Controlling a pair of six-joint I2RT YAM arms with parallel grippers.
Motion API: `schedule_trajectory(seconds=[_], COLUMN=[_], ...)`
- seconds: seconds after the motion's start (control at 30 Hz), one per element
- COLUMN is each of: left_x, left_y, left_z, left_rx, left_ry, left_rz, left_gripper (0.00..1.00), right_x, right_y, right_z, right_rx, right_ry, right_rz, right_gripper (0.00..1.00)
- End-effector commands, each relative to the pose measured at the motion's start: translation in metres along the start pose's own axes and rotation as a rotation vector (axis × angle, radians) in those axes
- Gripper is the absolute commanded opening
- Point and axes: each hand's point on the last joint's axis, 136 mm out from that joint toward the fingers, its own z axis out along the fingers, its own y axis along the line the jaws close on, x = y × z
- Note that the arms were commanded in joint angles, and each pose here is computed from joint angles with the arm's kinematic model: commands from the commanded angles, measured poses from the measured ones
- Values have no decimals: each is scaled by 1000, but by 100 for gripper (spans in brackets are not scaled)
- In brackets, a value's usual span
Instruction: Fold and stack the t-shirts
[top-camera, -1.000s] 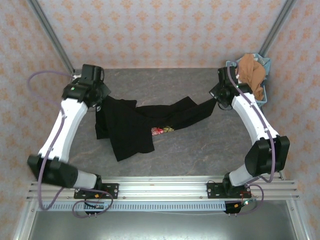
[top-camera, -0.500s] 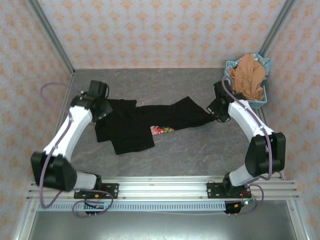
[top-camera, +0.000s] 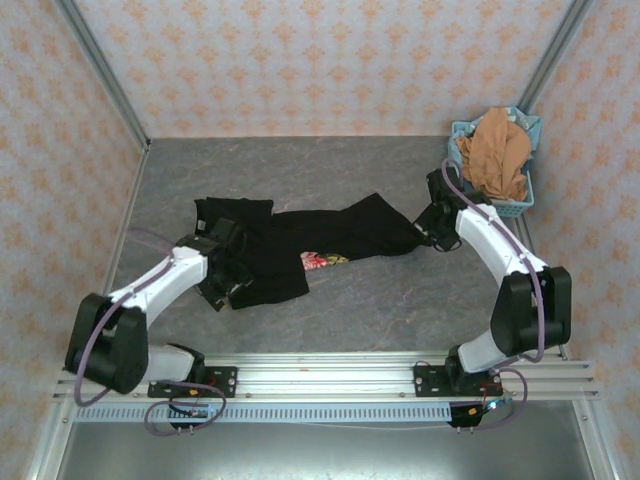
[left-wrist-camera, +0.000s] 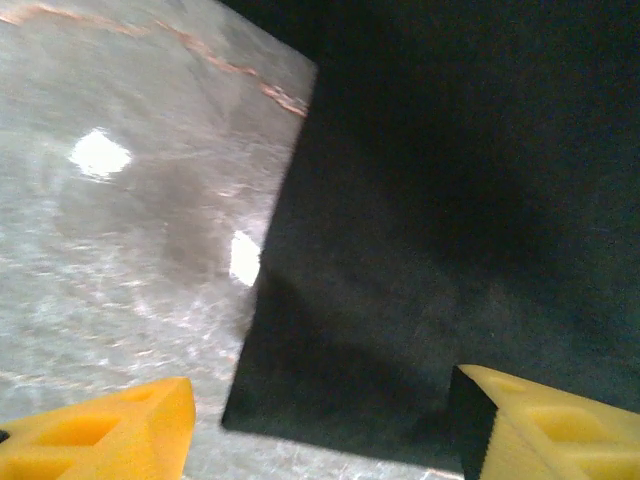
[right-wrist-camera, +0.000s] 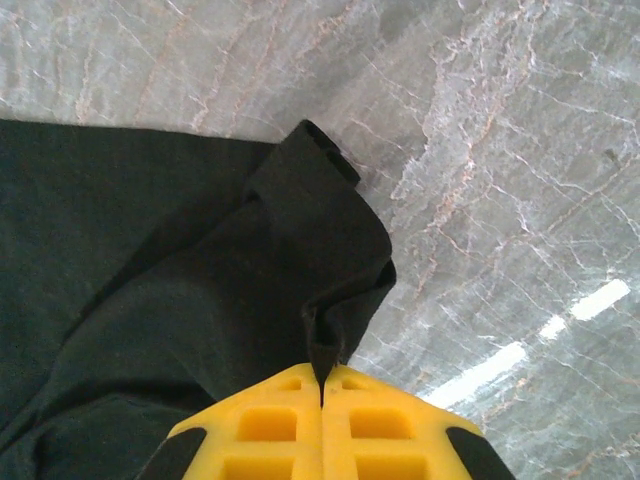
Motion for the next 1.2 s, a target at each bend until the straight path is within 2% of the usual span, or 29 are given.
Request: schedule_trajectory(seconds=[0.0, 0.1, 0.17, 0.23, 0.27, 0.37, 0.5, 0.63, 0.7, 0.87, 1.0, 1.07, 1.1, 1.17], left_x=[11, 13, 8, 0, -4, -22, -48, -65, -68, -65, -61, -57, -55, -52], left_y=[-4, -3, -2, -4, -7, -16, -21, -7, 6, 39, 62, 64, 64, 64], left_z=[17, 23, 21, 11, 4, -36, -113, -185, -210, -238, -234, -225, -220, -214], left_rx=[-26, -51, -65, -65, -50, 5, 86, 149, 176, 215, 189, 185, 185, 187], left_ry=[54, 58, 29, -16, -38, -151, -343, -526, -595, -674, -692, -671, -654, -631], left_rz=[-1, 7, 11, 19, 18, 12, 7, -38, -74, -158, -185, -183, -181, -182], left_gripper=[65, 54, 33, 6, 0, 0, 0, 0, 0, 0, 0, 0, 0, 0], right_x=[6, 5, 4, 4, 3, -3, -19, -24, -20, 23, 89, 119, 124, 120], right_y=[-5, -6, -6, -6, -6, -2, 8, 10, 3, -28, -60, -85, -95, -109], right_z=[-9, -10, -11, -11, -12, -18, -38, -63, -72, -81, -57, -34, -28, -27], right_rx=[2, 5, 5, 6, 7, 3, -16, -16, -5, 12, 20, 67, 88, 116], right_ry=[0, -4, -9, -10, -13, -31, -64, -80, -73, 19, 160, 247, 253, 201], right_rz=[-18, -21, -23, -27, -27, -38, -54, -58, -50, -21, 4, 59, 77, 114], right_gripper=[0, 0, 0, 0, 0, 0, 0, 0, 0, 0, 0, 27, 37, 50])
